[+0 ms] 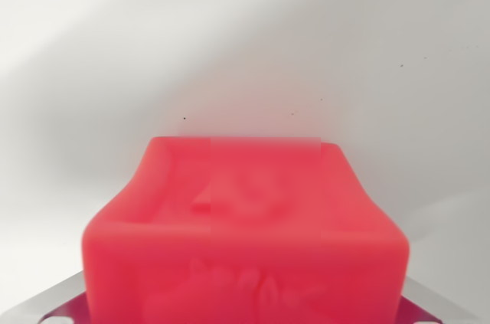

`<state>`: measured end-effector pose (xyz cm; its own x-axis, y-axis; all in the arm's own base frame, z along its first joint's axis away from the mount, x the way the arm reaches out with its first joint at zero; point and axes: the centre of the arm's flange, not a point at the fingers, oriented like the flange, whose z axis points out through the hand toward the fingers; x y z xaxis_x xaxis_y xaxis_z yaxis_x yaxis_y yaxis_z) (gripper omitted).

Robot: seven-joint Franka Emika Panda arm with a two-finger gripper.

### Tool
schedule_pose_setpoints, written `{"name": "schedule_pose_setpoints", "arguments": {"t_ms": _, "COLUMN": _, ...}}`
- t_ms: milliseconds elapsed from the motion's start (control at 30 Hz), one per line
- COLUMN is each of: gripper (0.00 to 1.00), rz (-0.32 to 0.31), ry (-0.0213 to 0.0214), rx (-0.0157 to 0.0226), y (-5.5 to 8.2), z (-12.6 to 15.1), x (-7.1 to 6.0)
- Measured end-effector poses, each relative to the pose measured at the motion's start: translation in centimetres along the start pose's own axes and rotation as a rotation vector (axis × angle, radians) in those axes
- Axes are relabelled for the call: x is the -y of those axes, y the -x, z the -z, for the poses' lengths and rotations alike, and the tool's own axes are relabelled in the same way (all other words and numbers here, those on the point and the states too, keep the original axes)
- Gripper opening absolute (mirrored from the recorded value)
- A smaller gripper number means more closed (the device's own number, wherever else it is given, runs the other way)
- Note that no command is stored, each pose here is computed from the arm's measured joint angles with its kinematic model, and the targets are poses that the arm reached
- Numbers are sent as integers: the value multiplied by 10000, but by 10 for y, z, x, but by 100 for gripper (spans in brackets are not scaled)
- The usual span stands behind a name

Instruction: Destack cube

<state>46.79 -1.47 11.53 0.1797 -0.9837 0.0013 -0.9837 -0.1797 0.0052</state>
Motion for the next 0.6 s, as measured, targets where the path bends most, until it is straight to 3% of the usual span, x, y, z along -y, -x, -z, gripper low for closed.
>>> {"name": "schedule_pose_setpoints", "arguments": {"t_ms": 33, "gripper": 0, "rz": 0, "ry": 0, "rx": 0, "y": 0, "z": 0, "x": 0}}
{"name": "schedule_pose_setpoints", "arguments": {"t_ms": 67, "gripper": 100, "rz": 1, "ry": 0, "rx": 0, "y": 0, "z": 0, "x": 0}}
{"name": "schedule_pose_setpoints", "arguments": {"t_ms": 600, "gripper": 100, "rz": 1, "ry": -9, "rx": -1, "y": 0, "z": 0, "x": 0}}
